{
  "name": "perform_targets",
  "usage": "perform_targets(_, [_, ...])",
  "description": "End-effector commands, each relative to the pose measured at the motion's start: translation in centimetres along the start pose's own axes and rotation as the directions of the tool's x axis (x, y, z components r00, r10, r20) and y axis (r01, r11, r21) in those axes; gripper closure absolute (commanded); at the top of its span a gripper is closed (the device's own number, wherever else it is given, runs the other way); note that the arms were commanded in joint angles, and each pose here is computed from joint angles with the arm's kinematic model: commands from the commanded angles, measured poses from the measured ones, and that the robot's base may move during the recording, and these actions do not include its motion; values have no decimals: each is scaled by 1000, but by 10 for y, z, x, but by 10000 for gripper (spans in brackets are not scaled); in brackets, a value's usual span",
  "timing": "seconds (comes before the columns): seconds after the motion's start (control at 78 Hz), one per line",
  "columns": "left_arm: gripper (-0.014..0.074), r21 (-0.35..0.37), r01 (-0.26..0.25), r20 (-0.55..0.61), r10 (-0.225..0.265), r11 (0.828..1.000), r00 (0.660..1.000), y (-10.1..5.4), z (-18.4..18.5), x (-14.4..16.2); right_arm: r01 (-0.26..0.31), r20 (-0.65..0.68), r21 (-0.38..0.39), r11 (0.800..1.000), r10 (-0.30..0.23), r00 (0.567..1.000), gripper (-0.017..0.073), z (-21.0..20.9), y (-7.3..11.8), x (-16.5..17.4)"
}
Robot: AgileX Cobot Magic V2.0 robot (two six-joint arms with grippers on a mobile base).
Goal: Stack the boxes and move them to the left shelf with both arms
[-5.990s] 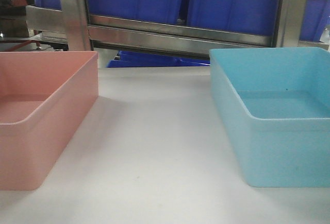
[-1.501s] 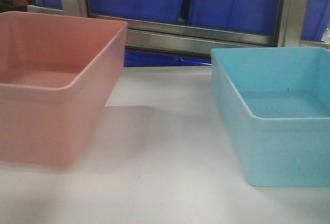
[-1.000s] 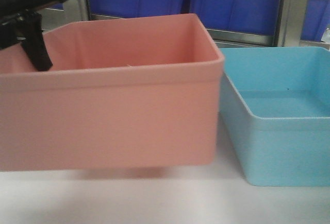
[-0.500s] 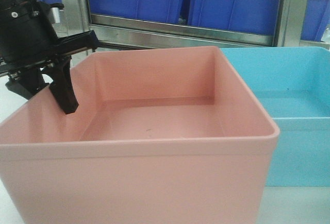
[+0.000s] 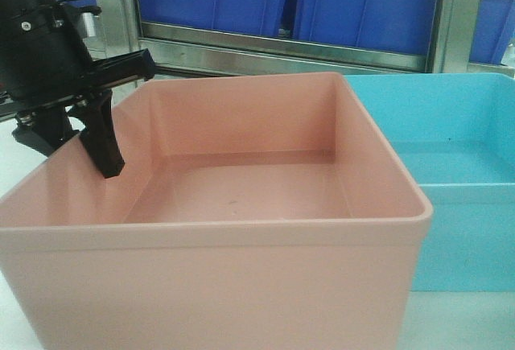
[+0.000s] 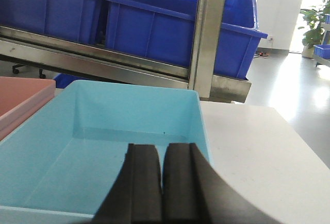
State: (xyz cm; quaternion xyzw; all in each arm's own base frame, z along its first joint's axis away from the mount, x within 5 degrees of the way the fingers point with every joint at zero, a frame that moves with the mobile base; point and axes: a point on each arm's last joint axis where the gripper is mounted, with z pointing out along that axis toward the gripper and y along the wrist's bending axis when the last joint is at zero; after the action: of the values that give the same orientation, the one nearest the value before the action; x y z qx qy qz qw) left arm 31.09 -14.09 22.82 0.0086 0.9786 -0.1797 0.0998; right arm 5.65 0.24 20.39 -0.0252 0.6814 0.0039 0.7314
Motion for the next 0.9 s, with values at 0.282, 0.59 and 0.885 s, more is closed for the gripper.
perform_targets(0.282, [281,83,20,78,-27,996,997,-15,-25,-3,17,135,-2,1000,-17,991,510,-3,0,-18])
perform_targets(0.59, [258,106,-118,208,94,987,974,-24,-71,7,17,135,-2,1000,-17,991,510,-3,0,-18])
perform_targets(0.885, [258,-36,-393,598,335,919,728,-21,-123,26,17,135,-2,1000,-17,991,510,-3,0,-18])
